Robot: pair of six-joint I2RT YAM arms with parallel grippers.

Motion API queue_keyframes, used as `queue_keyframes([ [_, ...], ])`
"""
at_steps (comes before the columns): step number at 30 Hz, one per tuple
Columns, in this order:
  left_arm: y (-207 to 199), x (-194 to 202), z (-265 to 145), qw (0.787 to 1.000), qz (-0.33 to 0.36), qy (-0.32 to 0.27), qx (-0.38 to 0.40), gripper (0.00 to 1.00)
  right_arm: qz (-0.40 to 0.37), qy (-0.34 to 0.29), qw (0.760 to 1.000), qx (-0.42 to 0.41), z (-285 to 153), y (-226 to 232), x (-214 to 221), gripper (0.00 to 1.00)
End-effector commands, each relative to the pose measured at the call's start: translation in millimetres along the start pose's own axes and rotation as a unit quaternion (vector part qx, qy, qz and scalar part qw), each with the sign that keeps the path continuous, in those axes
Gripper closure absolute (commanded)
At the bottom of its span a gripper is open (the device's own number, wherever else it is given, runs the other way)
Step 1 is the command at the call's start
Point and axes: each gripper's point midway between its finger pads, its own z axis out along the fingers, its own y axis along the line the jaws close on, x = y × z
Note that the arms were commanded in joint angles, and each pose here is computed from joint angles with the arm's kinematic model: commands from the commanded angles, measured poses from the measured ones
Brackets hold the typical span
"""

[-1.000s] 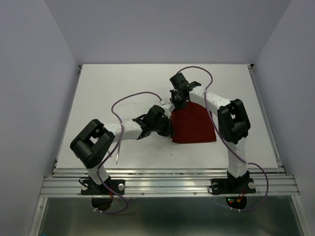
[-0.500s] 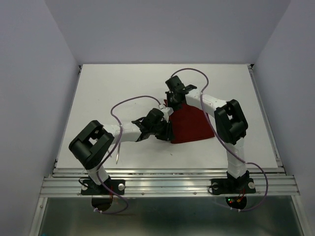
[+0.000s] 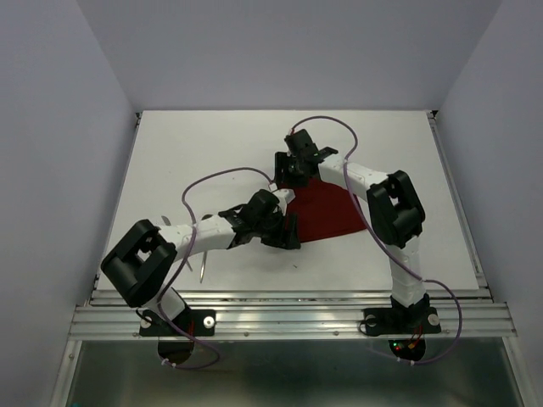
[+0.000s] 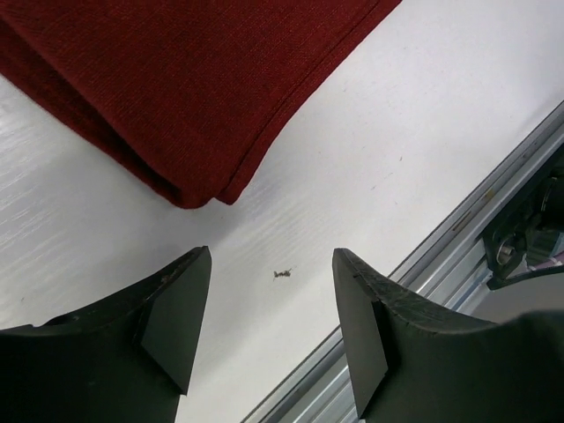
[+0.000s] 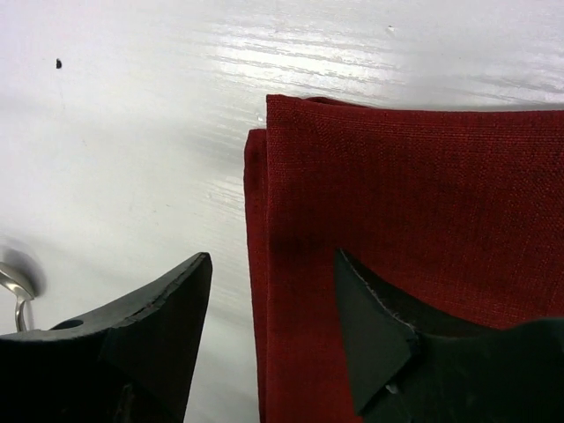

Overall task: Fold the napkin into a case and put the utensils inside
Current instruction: Turn over the upper triangle folded napkin at the center of the board.

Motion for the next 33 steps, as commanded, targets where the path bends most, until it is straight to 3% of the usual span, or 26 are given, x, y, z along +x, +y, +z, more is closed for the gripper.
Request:
queue_keyframes([
  [1, -13.8, -32.2, -28.7, 0.998, 0.012, -0.054, -0.009, 0.32, -0.004, -0.052, 0.998, -0.038, -27.7, 27.2, -30.4, 0.36],
  [6, -13.7, -62.6, -61.6, 0.994, 0.017, -0.102, -0.024, 0.36, 0.000, -0.104, 0.994, -0.020, -62.0, 25.8, -53.8, 0.30],
  [10, -10.1, -83.4, -81.1, 0.991, 0.016, -0.131, -0.028, 0.40, 0.036, -0.137, 0.990, 0.019, -85.5, -14.0, -70.3, 0.32],
  [13, -3.4, -102.1, -91.8, 0.987, 0.001, -0.160, -0.029, 0.44, 0.072, -0.146, 0.985, 0.049, -97.8, -59.0, -67.6, 0.46],
  [15, 11.0, -116.2, -93.3, 0.983, -0.031, -0.177, -0.049, 0.50, 0.096, -0.142, 0.983, 0.072, -103.9, -93.8, -56.1, 0.62],
  [16, 22.4, -127.4, -92.5, 0.980, -0.050, -0.184, -0.062, 0.61, 0.101, -0.140, 0.982, 0.081, -105.3, -104.2, -51.5, 0.73],
  [18, 37.5, -137.2, -89.9, 0.976, -0.081, -0.186, -0.078, 0.74, 0.110, -0.125, 0.980, 0.105, -104.1, -126.3, -32.2, 0.81],
  [19, 45.8, -143.6, -83.1, 0.975, -0.099, -0.183, -0.084, 0.85, 0.113, -0.130, 0.978, 0.115, -110.5, -135.0, -30.5, 0.84],
  [22, 65.4, -163.2, -79.7, 0.968, -0.128, -0.190, -0.098, 1.00, 0.109, -0.116, 0.979, 0.128, -113.4, -144.4, -7.9, 0.92],
  [33, 103.2, -197.5, -18.6, 0.969, -0.151, -0.151, -0.121, 1.00, 0.123, -0.050, 0.983, 0.128, -105.0, -161.5, 70.2, 0.99],
])
